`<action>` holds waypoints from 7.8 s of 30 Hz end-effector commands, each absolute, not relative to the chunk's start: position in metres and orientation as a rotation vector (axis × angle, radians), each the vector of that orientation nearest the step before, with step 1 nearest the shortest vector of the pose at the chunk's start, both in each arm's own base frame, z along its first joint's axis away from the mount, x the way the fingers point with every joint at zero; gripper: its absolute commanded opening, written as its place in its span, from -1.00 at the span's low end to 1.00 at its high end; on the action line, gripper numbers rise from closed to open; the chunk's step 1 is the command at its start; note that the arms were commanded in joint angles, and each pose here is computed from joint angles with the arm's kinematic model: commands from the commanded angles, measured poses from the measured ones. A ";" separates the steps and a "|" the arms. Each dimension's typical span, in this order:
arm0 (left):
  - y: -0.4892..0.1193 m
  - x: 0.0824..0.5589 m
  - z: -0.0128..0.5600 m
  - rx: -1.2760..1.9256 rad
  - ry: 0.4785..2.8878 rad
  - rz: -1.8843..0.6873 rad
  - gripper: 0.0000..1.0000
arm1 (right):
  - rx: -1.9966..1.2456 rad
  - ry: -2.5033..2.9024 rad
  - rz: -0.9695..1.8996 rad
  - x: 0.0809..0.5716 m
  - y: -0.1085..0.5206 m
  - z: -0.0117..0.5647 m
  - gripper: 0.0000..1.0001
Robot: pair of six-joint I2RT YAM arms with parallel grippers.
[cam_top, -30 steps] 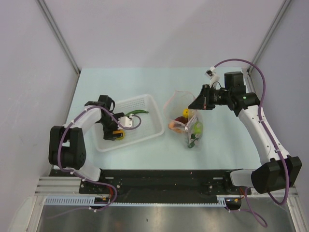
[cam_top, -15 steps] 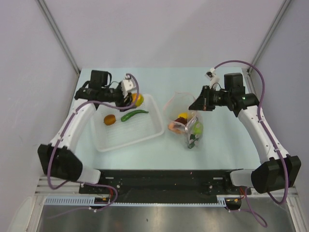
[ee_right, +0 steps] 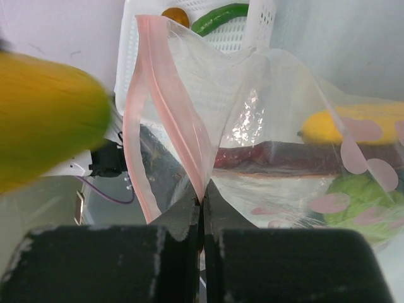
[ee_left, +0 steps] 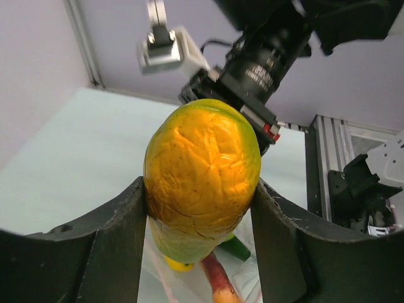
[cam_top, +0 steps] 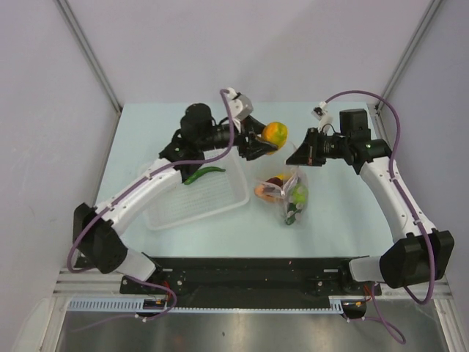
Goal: Place the food in the zip-top bag and seal the zipper
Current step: Place the fake fruit in the zipper food storage bag, then pick up the fake vegetable from the bin, then place the fake vegetable in the zipper food storage bag, then pick up the fake fruit from the bin.
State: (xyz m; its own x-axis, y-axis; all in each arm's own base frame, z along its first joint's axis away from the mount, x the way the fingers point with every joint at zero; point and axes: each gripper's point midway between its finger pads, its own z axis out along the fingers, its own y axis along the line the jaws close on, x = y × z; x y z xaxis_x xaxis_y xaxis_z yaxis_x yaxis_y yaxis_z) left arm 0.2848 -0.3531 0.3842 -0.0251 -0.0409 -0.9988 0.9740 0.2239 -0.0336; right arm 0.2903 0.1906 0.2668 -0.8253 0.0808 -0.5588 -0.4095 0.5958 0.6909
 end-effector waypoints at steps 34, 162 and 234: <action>-0.123 0.361 0.136 1.184 2.113 -0.259 0.46 | -0.234 2.185 1.249 0.296 0.178 0.294 -1.00; -0.390 0.318 0.305 0.702 2.006 -0.683 0.01 | -0.470 2.087 1.307 0.262 0.208 0.319 -1.00; -0.183 0.285 0.299 0.554 1.963 -0.474 0.82 | -0.352 2.122 1.156 0.273 0.178 0.304 -1.00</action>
